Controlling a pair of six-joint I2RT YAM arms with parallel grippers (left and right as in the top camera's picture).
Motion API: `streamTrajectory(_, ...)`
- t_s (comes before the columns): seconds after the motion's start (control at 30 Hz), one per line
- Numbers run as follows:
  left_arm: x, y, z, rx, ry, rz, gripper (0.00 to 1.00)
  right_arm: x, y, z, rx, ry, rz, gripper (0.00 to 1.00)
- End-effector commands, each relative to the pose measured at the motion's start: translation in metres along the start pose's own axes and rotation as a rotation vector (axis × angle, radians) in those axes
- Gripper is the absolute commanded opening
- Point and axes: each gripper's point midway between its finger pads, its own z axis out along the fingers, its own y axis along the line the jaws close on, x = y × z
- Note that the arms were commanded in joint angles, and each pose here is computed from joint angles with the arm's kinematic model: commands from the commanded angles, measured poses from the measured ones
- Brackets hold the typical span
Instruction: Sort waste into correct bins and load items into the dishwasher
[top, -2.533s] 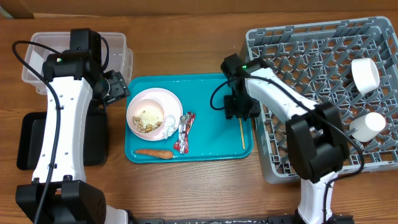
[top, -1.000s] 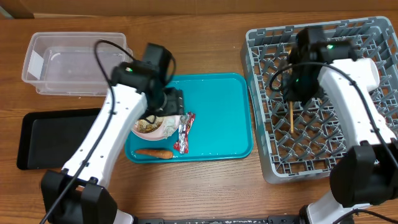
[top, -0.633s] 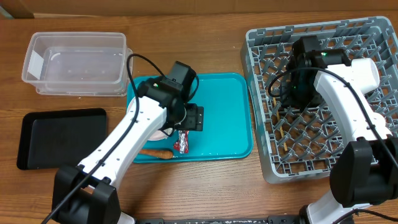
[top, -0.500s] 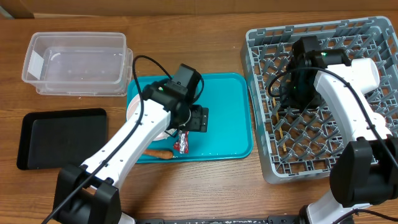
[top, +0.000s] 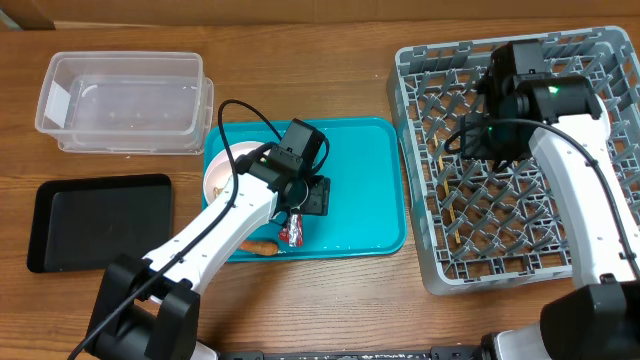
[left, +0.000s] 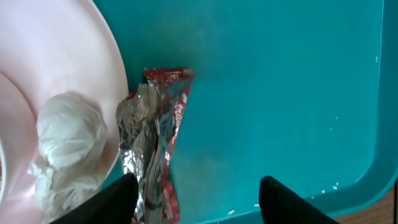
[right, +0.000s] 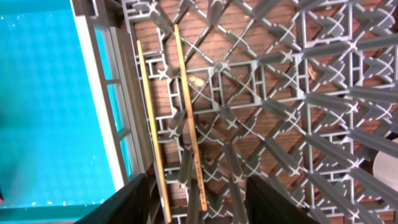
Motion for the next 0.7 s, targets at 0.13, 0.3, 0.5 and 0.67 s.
streamTrajectory(0.13, 0.010, 0.011, 0.026, -0.060, 0.039, -0.003, 0.49, -0.004, 0.002, -0.011, -0.013, -0.032, 0.004, 0.51)
streamTrajectory(0.3, 0.005, 0.010, 0.025, -0.054, 0.023, -0.005, 0.04, -0.004, 0.002, -0.011, -0.012, -0.031, 0.004, 0.51)
streamTrajectory(0.5, -0.028, 0.007, -0.003, -0.035, -0.046, -0.030, 0.04, -0.004, 0.002, -0.011, -0.012, -0.032, 0.003, 0.50)
streamTrajectory(0.67, -0.111, 0.045, -0.089, -0.107, -0.285, -0.149, 0.04, -0.005, 0.002, -0.011, -0.009, -0.034, 0.004, 0.50)
